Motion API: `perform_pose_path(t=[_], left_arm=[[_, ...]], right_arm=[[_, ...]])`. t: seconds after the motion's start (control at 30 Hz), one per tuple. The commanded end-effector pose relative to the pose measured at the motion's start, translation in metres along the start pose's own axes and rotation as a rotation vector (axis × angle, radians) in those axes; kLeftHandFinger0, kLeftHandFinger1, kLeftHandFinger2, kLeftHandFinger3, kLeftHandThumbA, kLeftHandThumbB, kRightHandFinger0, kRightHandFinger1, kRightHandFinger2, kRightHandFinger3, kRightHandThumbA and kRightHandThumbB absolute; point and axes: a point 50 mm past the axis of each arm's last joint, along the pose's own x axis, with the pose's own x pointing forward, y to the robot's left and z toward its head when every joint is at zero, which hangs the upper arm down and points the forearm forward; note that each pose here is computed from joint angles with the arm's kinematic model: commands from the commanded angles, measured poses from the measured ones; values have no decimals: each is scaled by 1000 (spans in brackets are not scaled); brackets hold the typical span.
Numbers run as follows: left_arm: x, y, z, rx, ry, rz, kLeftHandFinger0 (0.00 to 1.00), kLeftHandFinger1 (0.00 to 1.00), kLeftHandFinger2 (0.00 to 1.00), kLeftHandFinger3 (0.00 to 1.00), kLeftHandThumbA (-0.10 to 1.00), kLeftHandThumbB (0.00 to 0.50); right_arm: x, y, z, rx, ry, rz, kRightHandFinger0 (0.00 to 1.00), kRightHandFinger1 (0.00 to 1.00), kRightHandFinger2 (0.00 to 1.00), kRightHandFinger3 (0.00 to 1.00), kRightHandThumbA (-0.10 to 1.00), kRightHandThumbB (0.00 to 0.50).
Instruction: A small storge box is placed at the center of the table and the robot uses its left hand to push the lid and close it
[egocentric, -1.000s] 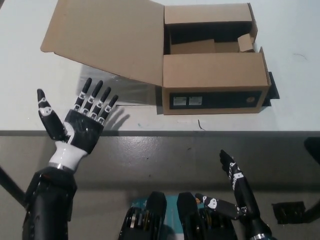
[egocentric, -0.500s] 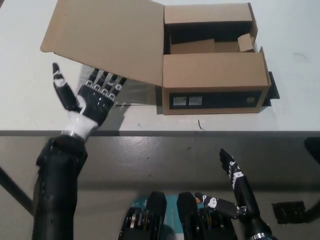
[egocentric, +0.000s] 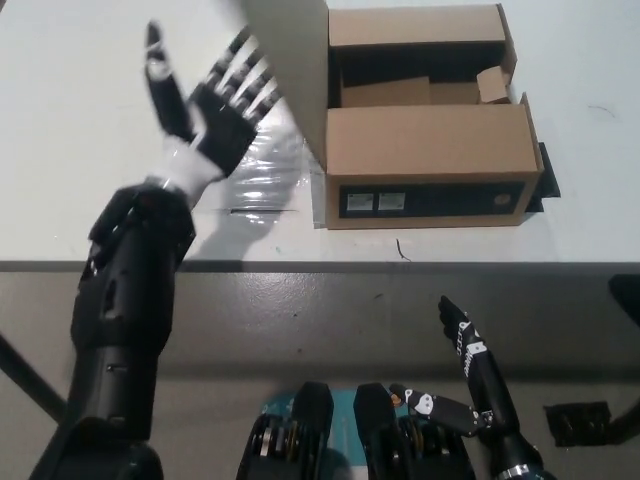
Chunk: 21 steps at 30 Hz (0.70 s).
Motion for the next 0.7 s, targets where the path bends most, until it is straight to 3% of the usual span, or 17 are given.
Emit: perform_pose_path(t=[0.0, 0.1, 0.17, 0.2, 0.3, 0.33, 0.43, 0.6, 0.67], left_arm=[[19, -69, 39, 417, -117, -157, 1000, 1000, 1000, 1000, 1000, 383], [20, -92, 35, 648, -127, -257, 1000, 1000, 1000, 1000, 1000, 390], [24, -109, 30, 872, -131, -302, 1000, 1000, 1000, 1000, 1000, 450], [25, -115, 26, 981, -130, -326, 1000, 1000, 1000, 1000, 1000, 453], [25, -124, 17, 1210, -165, -404, 1000, 1000, 1000, 1000, 1000, 370], [25, -127, 10, 1302, -184, -447, 1000, 1000, 1000, 1000, 1000, 370], [23, -122, -10, 1408, -132, -484, 1000, 1000, 1000, 1000, 1000, 360], [16, -102, -40, 1424, -51, -491, 1000, 1000, 1000, 1000, 1000, 403], [10, -93, -48, 1435, -20, -482, 1000, 1000, 1000, 1000, 1000, 391]], right_arm=[[15, 2, 20, 1, -112, -3, 1000, 1000, 1000, 1000, 1000, 349], [16, 2, 21, 2, -115, 2, 1000, 1000, 1000, 1000, 1000, 347], [19, 1, 21, -2, -117, 2, 1000, 1000, 1000, 1000, 1000, 348], [19, 1, 21, -3, -115, 2, 1000, 1000, 1000, 1000, 1000, 349], [20, 2, 21, -1, -115, 6, 1000, 1000, 1000, 1000, 1000, 353], [20, 2, 21, -4, -117, 6, 1000, 1000, 1000, 1000, 1000, 354], [22, 2, 23, -6, -122, 6, 1000, 1000, 1000, 1000, 1000, 355], [24, 0, 26, -1, -133, 5, 1000, 1000, 1000, 1000, 1000, 355], [24, 0, 26, -3, -134, 3, 1000, 1000, 1000, 1000, 1000, 354]])
